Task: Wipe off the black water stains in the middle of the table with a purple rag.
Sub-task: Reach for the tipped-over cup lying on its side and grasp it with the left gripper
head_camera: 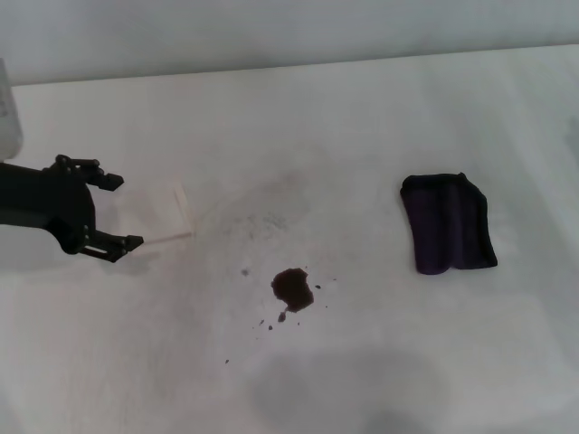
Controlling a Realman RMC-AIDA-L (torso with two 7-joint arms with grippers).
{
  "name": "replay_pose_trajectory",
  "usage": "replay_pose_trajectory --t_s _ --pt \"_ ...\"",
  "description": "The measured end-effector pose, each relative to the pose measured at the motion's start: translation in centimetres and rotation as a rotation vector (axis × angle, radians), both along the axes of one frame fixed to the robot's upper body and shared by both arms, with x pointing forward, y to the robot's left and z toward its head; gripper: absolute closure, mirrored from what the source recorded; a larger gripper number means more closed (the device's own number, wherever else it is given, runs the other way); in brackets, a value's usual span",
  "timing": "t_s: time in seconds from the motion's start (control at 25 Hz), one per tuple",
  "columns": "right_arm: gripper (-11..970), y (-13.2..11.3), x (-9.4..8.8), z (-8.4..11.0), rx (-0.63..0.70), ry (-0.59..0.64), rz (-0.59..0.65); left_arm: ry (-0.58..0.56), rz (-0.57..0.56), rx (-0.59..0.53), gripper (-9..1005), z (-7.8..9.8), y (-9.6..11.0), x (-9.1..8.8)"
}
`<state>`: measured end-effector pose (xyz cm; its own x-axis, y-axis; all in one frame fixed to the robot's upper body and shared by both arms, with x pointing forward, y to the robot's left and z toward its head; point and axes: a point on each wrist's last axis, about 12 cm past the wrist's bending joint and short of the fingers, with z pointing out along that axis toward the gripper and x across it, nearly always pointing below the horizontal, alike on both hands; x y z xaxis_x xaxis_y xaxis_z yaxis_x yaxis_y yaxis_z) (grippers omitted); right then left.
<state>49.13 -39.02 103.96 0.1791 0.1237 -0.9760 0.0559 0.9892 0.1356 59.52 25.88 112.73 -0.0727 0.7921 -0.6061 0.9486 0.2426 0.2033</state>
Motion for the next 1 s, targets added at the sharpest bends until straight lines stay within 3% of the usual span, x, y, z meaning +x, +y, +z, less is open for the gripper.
replay_pose_trajectory --t_s 0.44,1.0 --pt "142 0.0 0.0 0.3 -0.004 -0.019 0.006 -0.063 0.024 0.054 113 -1.0 -0.5 0.7" --pt "143 0.1 0.0 0.8 -0.019 -0.062 0.019 -0.076 0.018 0.01 119 -3.2 -1.0 0.4"
